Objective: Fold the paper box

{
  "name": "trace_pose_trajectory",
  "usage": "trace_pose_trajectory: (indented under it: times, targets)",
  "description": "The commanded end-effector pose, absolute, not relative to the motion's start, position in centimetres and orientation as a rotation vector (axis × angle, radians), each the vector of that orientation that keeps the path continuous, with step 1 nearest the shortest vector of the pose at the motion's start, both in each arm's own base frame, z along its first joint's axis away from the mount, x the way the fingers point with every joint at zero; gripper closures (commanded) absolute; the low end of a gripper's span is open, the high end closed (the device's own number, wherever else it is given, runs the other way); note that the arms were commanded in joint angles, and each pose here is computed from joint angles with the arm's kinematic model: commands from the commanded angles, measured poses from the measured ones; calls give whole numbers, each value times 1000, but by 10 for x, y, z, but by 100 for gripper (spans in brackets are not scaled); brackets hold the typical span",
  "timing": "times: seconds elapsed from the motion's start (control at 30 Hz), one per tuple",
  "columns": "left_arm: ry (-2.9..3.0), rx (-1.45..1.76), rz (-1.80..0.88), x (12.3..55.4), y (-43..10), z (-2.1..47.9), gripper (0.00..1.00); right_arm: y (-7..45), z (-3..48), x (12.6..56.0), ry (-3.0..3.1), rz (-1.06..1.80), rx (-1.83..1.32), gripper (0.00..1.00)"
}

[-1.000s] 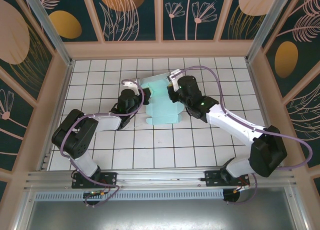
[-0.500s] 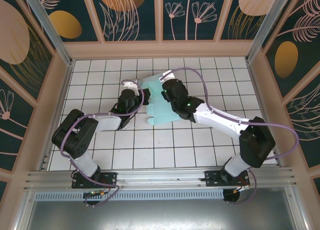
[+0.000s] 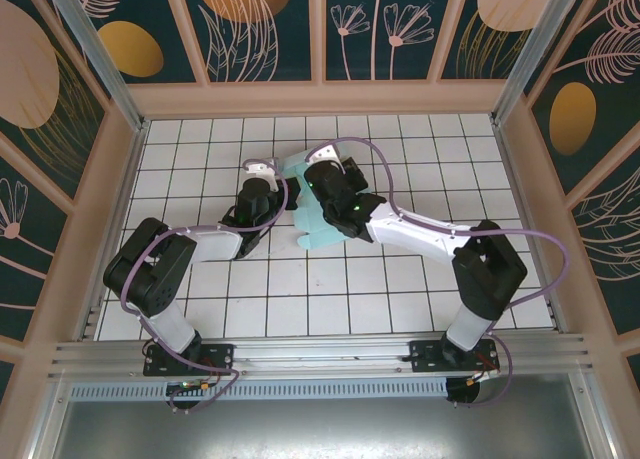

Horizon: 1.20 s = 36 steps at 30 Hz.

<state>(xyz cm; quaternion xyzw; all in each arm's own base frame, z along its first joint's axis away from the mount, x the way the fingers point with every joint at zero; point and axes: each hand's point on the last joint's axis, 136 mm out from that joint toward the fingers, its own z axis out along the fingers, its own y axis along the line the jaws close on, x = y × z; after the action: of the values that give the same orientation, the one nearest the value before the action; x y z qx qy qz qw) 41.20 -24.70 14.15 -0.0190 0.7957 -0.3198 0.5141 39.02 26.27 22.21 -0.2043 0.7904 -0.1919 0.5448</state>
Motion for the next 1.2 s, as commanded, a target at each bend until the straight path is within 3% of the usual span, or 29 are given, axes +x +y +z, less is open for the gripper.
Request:
trace_pose_trajectory:
  times: [0.0,0.1,0.13,0.17,0.33,0.4,0.5,0.57,0.63,0.73,0.93,1.03,1.07,1.1,1.13,1.17]
  targets:
    - [1803,60,-887,403,-271,176,100,266,227,397,1864,-461,-455,78]
    - [1801,59,-886,403,-270,177,100,264,226,398,1870,-471,-456,78]
    - [1799,60,-888,403,-271,178,100,263,225,398,1871,-473,-459,83]
    - [1800,60,-889,403,-271,178,100,262,225,398,1872,-475,-458,100]
    - [1800,58,-891,403,-271,178,100,260,223,399,1880,-474,-445,100]
    - [1801,59,-892,403,-271,178,100,259,223,401,1885,-462,-435,77]
    - [1800,59,-891,403,-271,179,100,257,222,403,1892,-458,-431,66]
    - [1802,58,-888,404,-271,178,100,256,221,405,1893,-464,-433,64]
    - [1803,58,-888,404,-271,178,100,256,221,405,1895,-467,-435,73]
    - [1804,58,-886,404,-271,178,100,256,220,405,1892,-479,-437,99]
    - [1810,55,-887,404,-272,175,100,252,218,405,1877,-538,-428,100]
    - [1811,50,-885,405,-271,175,100,251,217,405,1872,-543,-421,69]
    - [1809,48,-886,405,-271,176,100,252,218,405,1871,-543,-418,68]
    - [1810,45,-886,405,-271,176,100,252,217,405,1871,-545,-421,76]
    - [1812,45,-888,405,-271,176,100,251,216,405,1872,-549,-422,97]
    - [1814,43,-888,405,-271,176,100,251,216,405,1869,-558,-422,100]
